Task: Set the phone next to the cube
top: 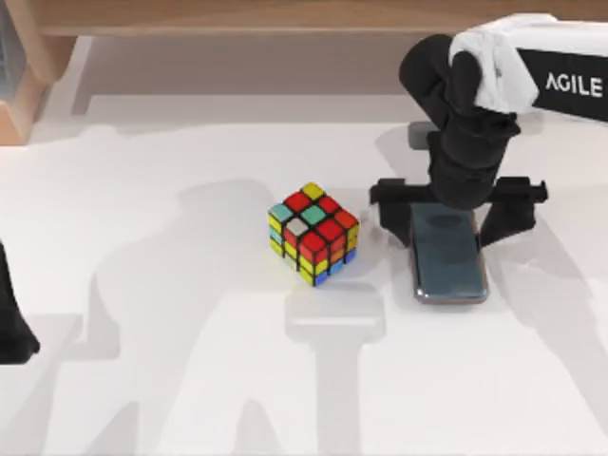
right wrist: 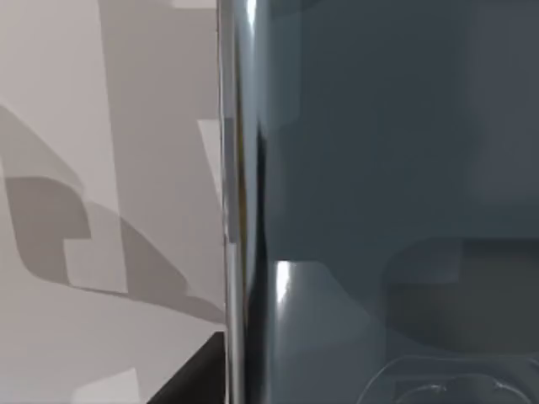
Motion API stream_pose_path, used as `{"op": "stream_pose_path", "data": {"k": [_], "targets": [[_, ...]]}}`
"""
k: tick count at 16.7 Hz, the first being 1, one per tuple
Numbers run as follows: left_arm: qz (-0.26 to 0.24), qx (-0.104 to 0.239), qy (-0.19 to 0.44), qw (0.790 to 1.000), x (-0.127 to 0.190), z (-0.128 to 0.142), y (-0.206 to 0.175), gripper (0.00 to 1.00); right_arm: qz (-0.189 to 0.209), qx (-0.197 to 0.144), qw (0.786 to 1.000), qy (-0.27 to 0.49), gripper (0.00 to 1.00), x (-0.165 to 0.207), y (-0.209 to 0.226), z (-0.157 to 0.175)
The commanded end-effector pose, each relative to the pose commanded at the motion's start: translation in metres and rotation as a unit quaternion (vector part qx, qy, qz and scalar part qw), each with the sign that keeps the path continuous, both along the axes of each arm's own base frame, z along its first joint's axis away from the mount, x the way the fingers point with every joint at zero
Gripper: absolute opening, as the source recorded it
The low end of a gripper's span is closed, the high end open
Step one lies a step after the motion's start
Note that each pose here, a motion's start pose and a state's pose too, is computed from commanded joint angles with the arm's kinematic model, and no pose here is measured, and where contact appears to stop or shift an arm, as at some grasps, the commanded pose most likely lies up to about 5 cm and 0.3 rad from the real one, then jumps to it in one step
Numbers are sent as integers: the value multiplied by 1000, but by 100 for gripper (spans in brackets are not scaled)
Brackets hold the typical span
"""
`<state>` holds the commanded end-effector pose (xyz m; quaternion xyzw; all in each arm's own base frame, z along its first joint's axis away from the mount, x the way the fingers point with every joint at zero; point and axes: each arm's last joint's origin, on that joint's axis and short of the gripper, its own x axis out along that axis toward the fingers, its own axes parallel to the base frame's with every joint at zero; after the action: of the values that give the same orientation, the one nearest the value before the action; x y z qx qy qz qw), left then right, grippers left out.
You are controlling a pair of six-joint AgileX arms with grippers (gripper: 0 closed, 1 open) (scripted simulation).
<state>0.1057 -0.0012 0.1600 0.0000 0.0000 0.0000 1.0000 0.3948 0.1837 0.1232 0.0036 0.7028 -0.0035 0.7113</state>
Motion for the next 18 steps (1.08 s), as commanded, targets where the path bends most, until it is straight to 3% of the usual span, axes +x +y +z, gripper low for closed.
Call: {"op": "stream_pose_path", "data": {"k": [1, 14, 18], "targets": [[0, 0, 0, 1000, 0, 0, 0, 100, 0, 0, 1000, 0, 0, 0, 0, 0], [0, 0, 0, 1000, 0, 0, 0, 100, 0, 0, 1000, 0, 98, 0, 0, 0], [0, 0, 0, 1000, 0, 0, 0, 100, 0, 0, 1000, 0, 100, 0, 0, 0]]}}
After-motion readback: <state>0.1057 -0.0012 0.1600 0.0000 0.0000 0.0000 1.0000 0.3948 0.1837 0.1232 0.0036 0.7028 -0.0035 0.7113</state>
